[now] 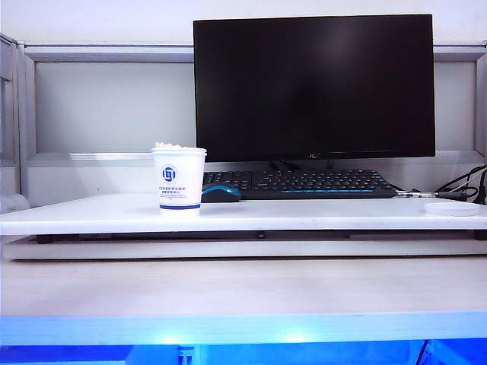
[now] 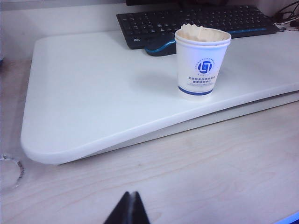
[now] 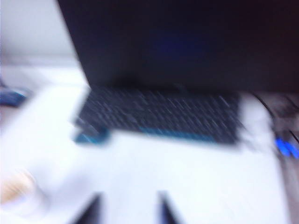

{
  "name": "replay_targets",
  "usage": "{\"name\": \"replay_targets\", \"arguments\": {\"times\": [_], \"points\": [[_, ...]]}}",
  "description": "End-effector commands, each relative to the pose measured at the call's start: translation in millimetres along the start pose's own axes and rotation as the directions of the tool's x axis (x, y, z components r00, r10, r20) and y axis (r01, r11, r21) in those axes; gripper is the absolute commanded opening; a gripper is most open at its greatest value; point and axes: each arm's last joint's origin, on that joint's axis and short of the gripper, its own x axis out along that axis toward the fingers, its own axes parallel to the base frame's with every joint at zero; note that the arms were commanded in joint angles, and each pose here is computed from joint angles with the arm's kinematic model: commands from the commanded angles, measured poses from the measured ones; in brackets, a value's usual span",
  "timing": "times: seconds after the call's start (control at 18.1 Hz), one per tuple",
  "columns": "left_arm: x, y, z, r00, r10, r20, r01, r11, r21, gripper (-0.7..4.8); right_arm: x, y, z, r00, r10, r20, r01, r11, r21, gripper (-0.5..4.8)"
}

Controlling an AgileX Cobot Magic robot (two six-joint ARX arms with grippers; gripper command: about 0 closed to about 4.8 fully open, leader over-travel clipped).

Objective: Pick up the badminton from the table and put it into the white paper cup.

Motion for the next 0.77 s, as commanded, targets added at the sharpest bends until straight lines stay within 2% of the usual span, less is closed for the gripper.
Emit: {"name": "replay_targets", "arguments": {"times": [0.06, 0.17, 0.28, 0.33, 0.44, 0.55, 0.77], "points": [[0, -0.4, -2, 1.0, -0.011, -0.017, 0.011, 1.0, -0.002, -0.04, -30, -6, -37, 0.998, -0.033, 0.05, 0.033, 0.999, 0.009, -0.07], [0, -0.3, -2, 1.0, -0.009, -0.018, 0.009, 1.0, -0.002, -0.04, -49, -9, -69, 0.993, -0.076, 0.094, 0.073, 0.997, 0.038, -0.08], [0, 0.7, -2, 0.999, 0.028, -0.02, -0.028, 1.0, -0.001, -0.04, -67, -12, -116, 0.988, -0.075, 0.137, 0.06, 0.991, 0.116, -0.08], [0, 0.9, -2, 0.999, 0.034, -0.02, -0.034, 0.999, -0.001, -0.05, -76, -14, -140, 0.983, -0.095, 0.154, 0.077, 0.99, 0.12, -0.08], [0, 1.5, -2, 0.998, 0.054, -0.02, -0.054, 0.999, 0.0, -0.05, -82, -15, -160, 0.982, -0.092, 0.166, 0.073, 0.99, 0.12, -0.08], [0, 3.4, -2, 0.992, 0.12, -0.022, -0.12, 0.993, 0.002, -0.05, -81, -18, -189, 0.985, -0.086, 0.147, 0.069, 0.99, 0.119, -0.08], [0, 4.8, -2, 0.986, 0.167, -0.026, -0.166, 0.986, 0.026, -0.05, -71, -22, -220, 0.988, -0.08, 0.131, 0.064, 0.991, 0.118, -0.08]]}}
